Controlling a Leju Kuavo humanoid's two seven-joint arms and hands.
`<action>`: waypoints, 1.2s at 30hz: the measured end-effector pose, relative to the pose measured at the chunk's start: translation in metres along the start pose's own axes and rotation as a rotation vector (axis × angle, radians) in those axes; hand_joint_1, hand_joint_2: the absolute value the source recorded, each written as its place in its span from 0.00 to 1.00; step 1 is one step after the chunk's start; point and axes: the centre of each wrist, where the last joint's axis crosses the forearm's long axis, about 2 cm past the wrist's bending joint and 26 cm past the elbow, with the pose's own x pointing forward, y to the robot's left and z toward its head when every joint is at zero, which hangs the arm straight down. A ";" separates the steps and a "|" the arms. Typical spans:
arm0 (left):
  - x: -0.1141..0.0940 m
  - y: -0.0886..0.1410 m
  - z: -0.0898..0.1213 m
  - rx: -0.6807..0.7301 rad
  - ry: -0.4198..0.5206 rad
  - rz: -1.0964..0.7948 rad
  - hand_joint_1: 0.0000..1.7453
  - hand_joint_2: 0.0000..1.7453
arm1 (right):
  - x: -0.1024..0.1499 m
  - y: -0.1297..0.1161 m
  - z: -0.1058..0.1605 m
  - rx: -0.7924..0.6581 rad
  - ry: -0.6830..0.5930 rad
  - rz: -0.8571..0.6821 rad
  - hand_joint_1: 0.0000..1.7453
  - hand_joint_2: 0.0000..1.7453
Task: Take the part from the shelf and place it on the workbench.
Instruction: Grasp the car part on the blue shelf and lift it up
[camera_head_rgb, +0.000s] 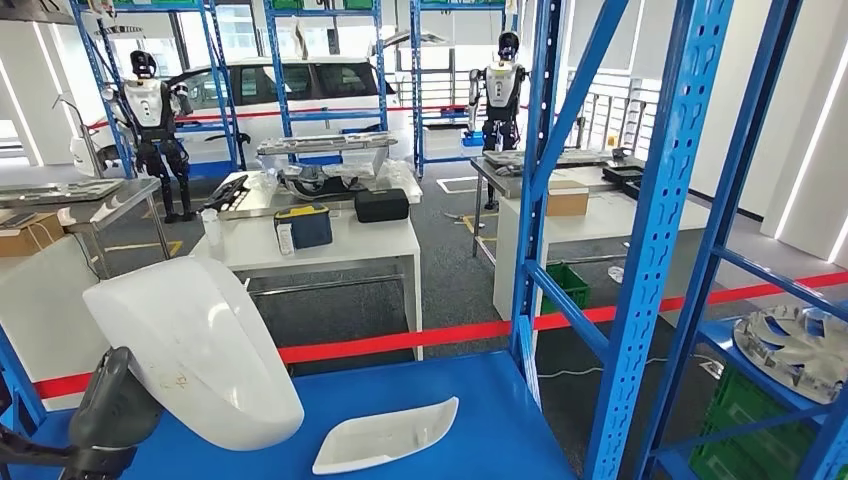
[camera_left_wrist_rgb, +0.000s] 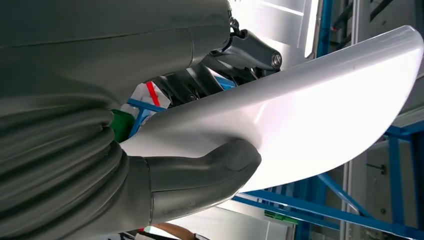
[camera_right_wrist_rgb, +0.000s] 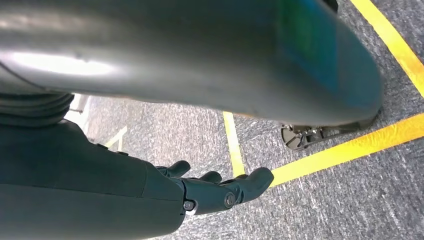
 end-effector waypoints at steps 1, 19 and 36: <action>-0.001 -0.001 0.000 -0.002 -0.003 0.006 1.00 1.00 | 0.000 0.000 0.000 0.000 0.001 -0.003 0.00 0.00; -0.020 -0.012 0.046 0.023 -0.023 0.116 1.00 1.00 | -0.002 -0.002 0.000 0.035 -0.024 0.040 0.00 0.00; -0.019 -0.007 0.090 0.087 0.035 0.121 1.00 1.00 | 0.003 -0.005 0.000 0.039 -0.024 0.060 0.00 0.00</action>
